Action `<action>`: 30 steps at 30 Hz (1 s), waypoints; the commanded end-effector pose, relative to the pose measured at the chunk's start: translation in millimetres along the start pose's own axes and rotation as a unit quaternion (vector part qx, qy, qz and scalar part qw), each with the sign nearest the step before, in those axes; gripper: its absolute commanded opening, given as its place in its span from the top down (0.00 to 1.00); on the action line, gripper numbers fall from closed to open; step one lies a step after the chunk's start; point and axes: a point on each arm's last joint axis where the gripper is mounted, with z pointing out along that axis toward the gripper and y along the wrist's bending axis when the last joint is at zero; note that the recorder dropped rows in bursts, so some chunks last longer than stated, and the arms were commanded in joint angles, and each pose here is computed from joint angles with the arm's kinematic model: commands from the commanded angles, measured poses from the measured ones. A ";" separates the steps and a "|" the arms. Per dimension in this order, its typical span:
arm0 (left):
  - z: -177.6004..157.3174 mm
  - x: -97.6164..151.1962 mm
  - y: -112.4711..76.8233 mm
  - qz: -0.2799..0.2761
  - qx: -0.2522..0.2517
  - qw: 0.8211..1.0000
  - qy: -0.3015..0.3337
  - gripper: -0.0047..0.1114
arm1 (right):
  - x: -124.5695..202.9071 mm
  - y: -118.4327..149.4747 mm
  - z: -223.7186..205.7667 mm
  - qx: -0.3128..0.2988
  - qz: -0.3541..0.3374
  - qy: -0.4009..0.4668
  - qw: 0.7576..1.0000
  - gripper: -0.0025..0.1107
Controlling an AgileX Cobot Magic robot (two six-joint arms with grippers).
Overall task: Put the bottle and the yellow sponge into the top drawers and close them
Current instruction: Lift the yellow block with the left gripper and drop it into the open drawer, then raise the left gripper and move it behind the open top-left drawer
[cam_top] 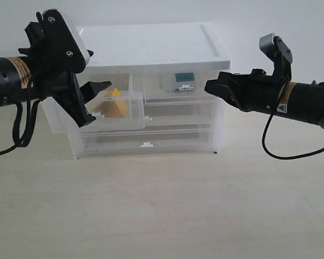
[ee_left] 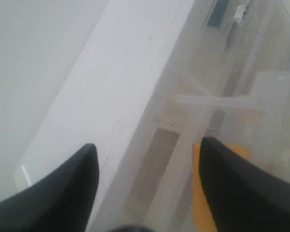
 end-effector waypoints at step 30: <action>-51.0 -17.6 6.0 -0.369 0.068 0.897 0.235 0.93 | -0.8 0.1 0.5 -0.001 -0.006 -0.001 1.000 0.98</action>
